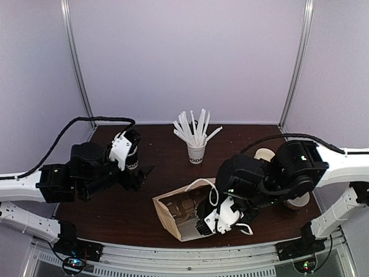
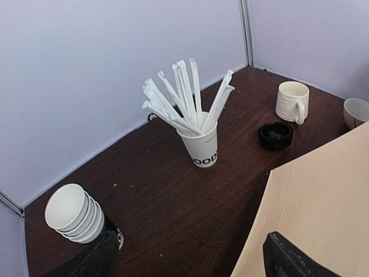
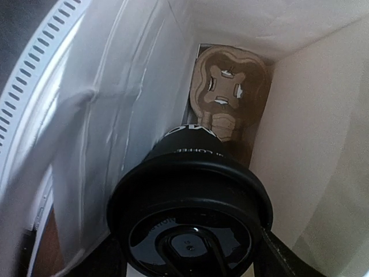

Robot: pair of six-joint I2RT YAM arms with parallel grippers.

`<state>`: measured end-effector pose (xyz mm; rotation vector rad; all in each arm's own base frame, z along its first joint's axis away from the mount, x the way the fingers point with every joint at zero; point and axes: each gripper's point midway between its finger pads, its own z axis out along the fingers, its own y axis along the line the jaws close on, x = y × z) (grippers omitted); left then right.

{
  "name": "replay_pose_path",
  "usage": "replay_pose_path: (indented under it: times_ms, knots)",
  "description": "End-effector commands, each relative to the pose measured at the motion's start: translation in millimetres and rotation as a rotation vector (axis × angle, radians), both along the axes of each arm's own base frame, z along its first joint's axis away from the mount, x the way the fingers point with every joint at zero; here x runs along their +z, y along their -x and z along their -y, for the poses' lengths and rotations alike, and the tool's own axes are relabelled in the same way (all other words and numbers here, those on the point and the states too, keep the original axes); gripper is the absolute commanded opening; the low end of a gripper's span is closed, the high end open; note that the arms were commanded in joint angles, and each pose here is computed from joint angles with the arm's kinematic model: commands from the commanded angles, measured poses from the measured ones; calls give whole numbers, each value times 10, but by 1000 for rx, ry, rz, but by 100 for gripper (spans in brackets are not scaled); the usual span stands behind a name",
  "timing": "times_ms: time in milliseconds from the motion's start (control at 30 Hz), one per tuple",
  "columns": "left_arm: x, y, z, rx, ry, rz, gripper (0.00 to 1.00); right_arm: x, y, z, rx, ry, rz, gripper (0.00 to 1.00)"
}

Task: Pack the takeout coffee

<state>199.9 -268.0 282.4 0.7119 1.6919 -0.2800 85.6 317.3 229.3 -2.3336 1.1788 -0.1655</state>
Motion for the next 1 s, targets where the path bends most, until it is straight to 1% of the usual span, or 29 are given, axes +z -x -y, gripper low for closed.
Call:
replay_pose_path:
  times_ms: [0, 67, 200, 300, 467, 600, 833, 967]
  knots:
    - [-272, -62, 233, -80, 43, -163, 90, 31, -278, -67, -43, 13, 218, 58]
    - [-349, -96, 354, -114, 47, -180, 90, 72, -316, -63, -54, 2, 242, 58]
    - [-460, -52, 636, -233, 65, -217, 90, 34, -292, -15, -60, 9, 224, 58]
    - [-563, -29, 761, -276, 47, -240, 89, -56, -239, 20, -58, 16, 187, 59]
    - [-642, -94, 774, -254, 21, -242, 89, -156, -116, 86, -52, 0, 107, 59]
    - [-602, -116, 734, -232, 62, -225, 89, -191, -24, 180, -40, -24, 54, 59]
    - [-559, -104, 707, -227, 96, -226, 89, -274, -56, 167, -52, -63, 73, 58]
    - [-543, -89, 796, -261, 87, -230, 89, -279, -188, 140, -72, -83, 156, 57]
